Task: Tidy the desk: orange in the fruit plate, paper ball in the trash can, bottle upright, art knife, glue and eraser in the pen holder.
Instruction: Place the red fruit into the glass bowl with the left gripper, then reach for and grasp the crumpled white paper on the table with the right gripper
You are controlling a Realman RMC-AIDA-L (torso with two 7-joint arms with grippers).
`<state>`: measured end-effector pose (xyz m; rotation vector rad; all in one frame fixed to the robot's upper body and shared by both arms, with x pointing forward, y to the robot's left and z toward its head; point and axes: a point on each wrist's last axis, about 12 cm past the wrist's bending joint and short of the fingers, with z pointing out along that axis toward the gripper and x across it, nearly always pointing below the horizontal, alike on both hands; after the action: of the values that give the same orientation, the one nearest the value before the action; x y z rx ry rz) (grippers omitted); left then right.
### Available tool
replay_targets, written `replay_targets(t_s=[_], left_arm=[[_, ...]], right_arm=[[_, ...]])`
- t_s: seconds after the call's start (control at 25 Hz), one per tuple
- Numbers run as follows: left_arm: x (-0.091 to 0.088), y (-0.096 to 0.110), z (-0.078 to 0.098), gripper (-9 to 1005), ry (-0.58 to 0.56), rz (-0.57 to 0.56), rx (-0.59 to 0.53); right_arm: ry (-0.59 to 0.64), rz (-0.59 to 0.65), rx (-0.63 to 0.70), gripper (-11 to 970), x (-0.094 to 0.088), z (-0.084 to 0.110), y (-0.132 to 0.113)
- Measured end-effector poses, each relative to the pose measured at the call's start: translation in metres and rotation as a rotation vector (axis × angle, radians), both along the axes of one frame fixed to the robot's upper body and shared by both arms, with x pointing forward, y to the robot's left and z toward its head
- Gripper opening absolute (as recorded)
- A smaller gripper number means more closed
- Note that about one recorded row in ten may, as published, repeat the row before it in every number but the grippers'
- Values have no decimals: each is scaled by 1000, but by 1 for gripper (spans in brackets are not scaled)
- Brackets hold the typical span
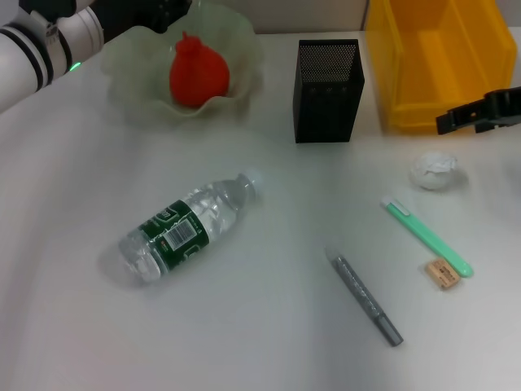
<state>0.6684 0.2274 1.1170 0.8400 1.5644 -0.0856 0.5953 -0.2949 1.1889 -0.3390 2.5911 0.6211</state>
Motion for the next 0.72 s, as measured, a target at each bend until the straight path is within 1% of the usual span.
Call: replay_targets(t_s=[0.12,0.24,0.28,0.32,0.48,0.72], left_arm=[[-1,2,-2,565,4,4,0],[-2,3,-3,610,6,9,-2],[-2,4,-3,609,7,10,-2],[-2,4,-3,609,7,12,-2],[-2,6,-3,607,-1,15,6],[-2,7,-3,603,-7,18,10]], right_arm=[[22,-10,-29,752,7,-9,4],[56,-3,-27,751,11,-21,8],[69,3,-33,751,12,-26,11],[69,3,-33,751,12,-26,11],[75,-4,-83,751,13,-36,11],[82,-24,-127,752,15,-40,9]])
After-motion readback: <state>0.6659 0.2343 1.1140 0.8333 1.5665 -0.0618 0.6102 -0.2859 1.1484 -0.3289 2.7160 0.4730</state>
